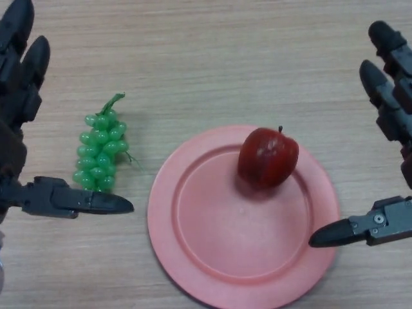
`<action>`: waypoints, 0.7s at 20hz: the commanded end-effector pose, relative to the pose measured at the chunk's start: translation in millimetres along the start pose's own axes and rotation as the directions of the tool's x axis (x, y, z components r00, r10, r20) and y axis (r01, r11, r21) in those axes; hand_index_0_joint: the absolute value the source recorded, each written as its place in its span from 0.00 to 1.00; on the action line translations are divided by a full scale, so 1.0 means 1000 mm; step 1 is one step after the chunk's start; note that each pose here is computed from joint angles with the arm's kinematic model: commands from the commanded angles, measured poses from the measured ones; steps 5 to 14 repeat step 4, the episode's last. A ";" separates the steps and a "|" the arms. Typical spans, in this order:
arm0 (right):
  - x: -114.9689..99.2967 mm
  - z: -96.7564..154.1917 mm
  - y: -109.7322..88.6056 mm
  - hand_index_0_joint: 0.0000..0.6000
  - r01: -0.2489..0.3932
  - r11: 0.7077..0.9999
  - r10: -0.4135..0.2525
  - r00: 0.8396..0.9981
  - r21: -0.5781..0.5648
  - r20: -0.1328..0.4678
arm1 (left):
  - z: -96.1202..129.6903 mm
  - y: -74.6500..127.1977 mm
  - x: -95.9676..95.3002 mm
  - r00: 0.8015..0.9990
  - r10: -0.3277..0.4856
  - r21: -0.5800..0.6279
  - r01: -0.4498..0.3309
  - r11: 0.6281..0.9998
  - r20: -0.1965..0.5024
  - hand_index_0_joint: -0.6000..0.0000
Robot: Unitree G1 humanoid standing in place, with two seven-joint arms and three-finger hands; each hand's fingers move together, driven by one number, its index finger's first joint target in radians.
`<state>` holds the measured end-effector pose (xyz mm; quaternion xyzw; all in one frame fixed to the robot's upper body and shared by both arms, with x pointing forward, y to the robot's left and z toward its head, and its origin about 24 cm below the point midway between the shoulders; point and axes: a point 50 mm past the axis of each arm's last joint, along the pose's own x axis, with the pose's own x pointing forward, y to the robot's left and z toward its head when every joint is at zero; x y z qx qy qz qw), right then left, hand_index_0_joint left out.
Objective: Pick up the red apple and place it on the plate
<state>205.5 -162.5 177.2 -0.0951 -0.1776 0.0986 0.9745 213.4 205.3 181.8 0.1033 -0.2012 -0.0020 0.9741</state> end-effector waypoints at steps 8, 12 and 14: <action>-0.002 0.029 0.000 0.00 0.005 0.999 0.003 0.977 -0.039 0.212 | 0.031 0.005 0.001 0.978 0.007 0.066 -0.021 0.998 0.208 1.00; -0.002 0.029 0.000 0.00 0.005 0.999 0.003 0.977 -0.039 0.212 | 0.031 0.005 0.001 0.978 0.007 0.066 -0.021 0.998 0.208 1.00; -0.002 0.029 0.000 0.00 0.005 0.999 0.003 0.977 -0.039 0.212 | 0.031 0.005 0.001 0.978 0.007 0.066 -0.021 0.998 0.208 1.00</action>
